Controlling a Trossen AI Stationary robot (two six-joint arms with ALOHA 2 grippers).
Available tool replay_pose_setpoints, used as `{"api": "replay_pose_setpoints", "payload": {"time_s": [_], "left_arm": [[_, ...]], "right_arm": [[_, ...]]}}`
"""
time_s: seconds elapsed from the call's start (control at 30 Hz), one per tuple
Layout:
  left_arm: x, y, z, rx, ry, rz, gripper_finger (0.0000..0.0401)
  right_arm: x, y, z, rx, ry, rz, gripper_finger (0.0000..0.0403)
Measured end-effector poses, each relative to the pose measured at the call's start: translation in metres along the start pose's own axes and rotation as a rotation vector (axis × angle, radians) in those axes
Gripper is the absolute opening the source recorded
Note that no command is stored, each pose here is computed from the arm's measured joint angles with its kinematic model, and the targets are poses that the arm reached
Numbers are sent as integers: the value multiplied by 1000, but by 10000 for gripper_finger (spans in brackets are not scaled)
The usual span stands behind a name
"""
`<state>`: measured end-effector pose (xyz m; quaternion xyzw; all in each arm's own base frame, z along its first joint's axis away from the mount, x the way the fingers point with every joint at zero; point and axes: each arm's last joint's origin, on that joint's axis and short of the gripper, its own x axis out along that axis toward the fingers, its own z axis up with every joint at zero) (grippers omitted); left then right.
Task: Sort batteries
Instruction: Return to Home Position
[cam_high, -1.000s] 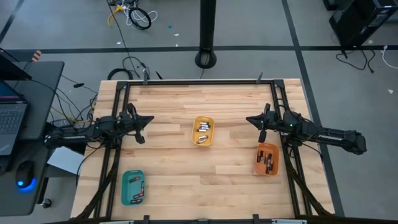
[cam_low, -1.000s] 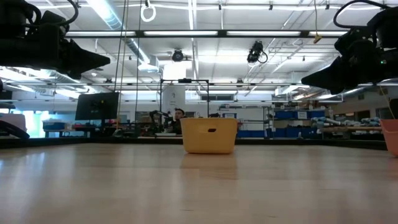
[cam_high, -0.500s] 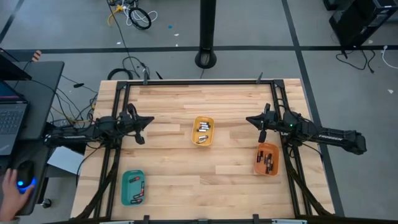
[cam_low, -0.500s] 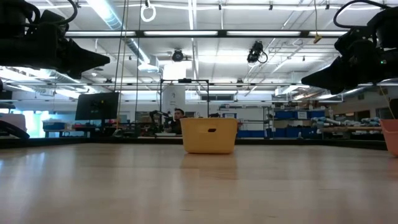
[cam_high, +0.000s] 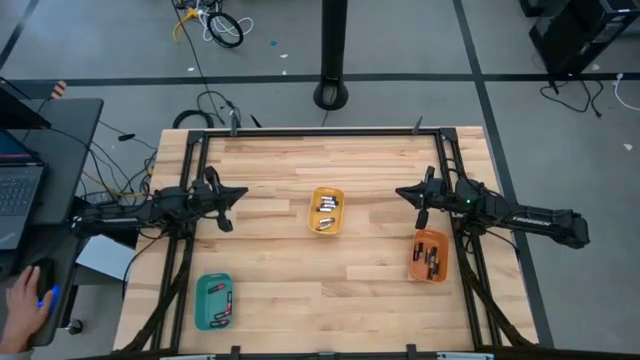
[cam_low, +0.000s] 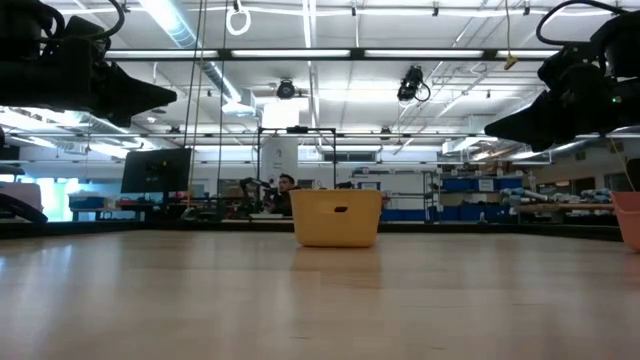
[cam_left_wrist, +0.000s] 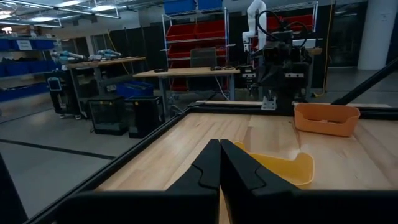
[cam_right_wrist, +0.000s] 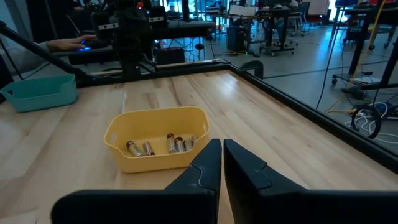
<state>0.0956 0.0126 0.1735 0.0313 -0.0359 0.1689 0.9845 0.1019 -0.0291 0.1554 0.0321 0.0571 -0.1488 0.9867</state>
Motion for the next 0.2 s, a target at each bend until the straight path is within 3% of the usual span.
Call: {"api": "replay_pose_setpoints", "payload": {"time_s": [0.2], "left_arm": [[0,0,0,0,0,0,12]], "right_arm": [[0,0,0,0,0,0,26]]}}
